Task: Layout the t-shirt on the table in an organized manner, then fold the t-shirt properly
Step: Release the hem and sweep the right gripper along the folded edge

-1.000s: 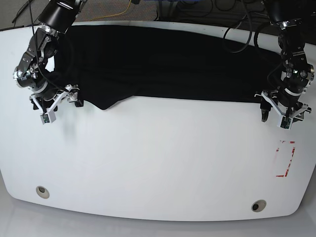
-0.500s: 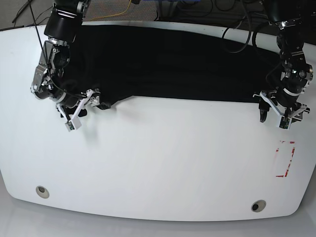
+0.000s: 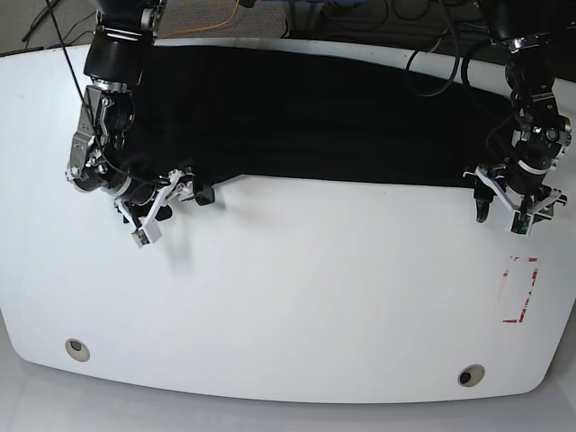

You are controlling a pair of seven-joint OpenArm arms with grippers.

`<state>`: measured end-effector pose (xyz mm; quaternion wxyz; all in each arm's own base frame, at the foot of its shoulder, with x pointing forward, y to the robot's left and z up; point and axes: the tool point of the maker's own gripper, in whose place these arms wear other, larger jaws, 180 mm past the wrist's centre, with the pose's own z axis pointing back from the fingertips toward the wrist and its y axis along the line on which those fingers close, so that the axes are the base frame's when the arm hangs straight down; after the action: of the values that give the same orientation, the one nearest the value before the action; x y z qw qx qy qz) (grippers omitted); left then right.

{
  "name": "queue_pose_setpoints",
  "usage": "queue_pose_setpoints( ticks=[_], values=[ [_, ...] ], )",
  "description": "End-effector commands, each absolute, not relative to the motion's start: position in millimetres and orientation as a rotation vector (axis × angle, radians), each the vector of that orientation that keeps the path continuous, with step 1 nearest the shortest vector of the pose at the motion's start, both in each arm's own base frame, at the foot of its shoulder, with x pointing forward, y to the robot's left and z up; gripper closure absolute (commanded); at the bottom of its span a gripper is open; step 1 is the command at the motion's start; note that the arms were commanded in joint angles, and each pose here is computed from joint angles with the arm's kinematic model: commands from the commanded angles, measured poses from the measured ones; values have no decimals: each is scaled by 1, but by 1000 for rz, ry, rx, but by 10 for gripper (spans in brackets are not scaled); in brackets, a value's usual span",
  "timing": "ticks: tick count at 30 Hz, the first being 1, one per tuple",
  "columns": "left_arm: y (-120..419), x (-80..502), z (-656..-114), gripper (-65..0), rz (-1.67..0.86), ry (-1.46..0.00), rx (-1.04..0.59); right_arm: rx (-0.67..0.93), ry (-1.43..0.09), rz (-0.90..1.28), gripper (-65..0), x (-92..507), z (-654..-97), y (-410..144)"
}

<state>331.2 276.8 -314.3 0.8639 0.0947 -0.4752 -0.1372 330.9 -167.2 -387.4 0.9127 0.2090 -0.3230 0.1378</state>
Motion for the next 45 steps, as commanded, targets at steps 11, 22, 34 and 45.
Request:
queue_pose_setpoints(
  ticks=[11,22,34,45],
  values=[
    [280,338,-299,-398,-291,-1048,213,441,-661,295,-534,328,-392,-167],
    [280,338,-298,-398,-292,-1047,215,446,-659,322,-142,328,-390,-159],
    [280,338,-299,-398,-292,-1045,214,363,-726,432,0,326,-349,-155],
    [281,338,-300,-398,-291,-1041,214,421,-689,500,0,268,-344,-126]
  ],
)
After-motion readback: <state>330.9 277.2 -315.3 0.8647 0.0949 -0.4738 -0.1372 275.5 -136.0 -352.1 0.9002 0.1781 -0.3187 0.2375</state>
